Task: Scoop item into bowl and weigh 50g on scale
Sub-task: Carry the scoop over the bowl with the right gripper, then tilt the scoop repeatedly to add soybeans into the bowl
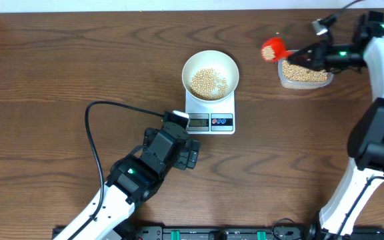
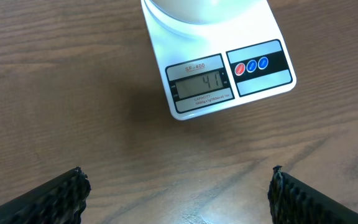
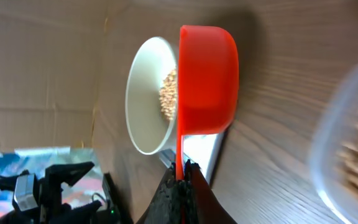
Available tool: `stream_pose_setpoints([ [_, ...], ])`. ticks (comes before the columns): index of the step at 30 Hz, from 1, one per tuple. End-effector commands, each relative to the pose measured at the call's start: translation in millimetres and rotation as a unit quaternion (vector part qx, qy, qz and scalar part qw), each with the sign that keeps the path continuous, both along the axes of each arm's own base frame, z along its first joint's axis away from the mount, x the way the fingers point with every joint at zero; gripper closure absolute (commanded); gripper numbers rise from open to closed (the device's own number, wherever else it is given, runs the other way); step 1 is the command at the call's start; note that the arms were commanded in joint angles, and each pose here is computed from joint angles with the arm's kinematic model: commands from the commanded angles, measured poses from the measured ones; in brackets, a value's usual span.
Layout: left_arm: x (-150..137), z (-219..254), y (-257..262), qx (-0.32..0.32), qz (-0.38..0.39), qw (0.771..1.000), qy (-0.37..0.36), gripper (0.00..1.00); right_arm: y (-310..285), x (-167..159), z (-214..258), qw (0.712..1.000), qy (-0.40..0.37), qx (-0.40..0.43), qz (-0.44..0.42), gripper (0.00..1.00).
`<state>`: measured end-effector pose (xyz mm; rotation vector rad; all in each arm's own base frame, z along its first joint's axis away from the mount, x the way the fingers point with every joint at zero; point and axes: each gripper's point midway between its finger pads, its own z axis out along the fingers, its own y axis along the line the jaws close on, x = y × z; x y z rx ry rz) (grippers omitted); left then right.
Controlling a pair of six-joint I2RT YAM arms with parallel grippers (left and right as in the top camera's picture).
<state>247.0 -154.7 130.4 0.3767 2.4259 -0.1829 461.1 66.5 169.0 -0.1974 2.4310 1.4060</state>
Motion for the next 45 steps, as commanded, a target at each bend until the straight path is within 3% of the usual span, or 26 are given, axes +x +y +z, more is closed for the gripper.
stream_pose_setpoints([
  [1,1.6,1.2,1.9,0.005,0.006,1.000,-0.005,0.06,29.9,5.8,26.9,0.999,-0.038,0.017,0.032,0.99],
  [8,1.6,1.2,1.9,0.005,0.006,1.000,-0.005,0.06,79.4,4.0,43.9,0.994,-0.064,-0.030,0.079,0.99],
  [21,1.6,1.2,1.9,0.005,0.006,1.000,-0.005,0.06,130.7,-32.6,9.2,0.973,-0.035,-0.169,0.155,0.99],
  [45,1.6,1.2,1.9,0.005,0.006,1.000,-0.005,0.06,151.6,-40.9,-21.0,0.921,-0.066,-0.336,0.184,0.99],
])
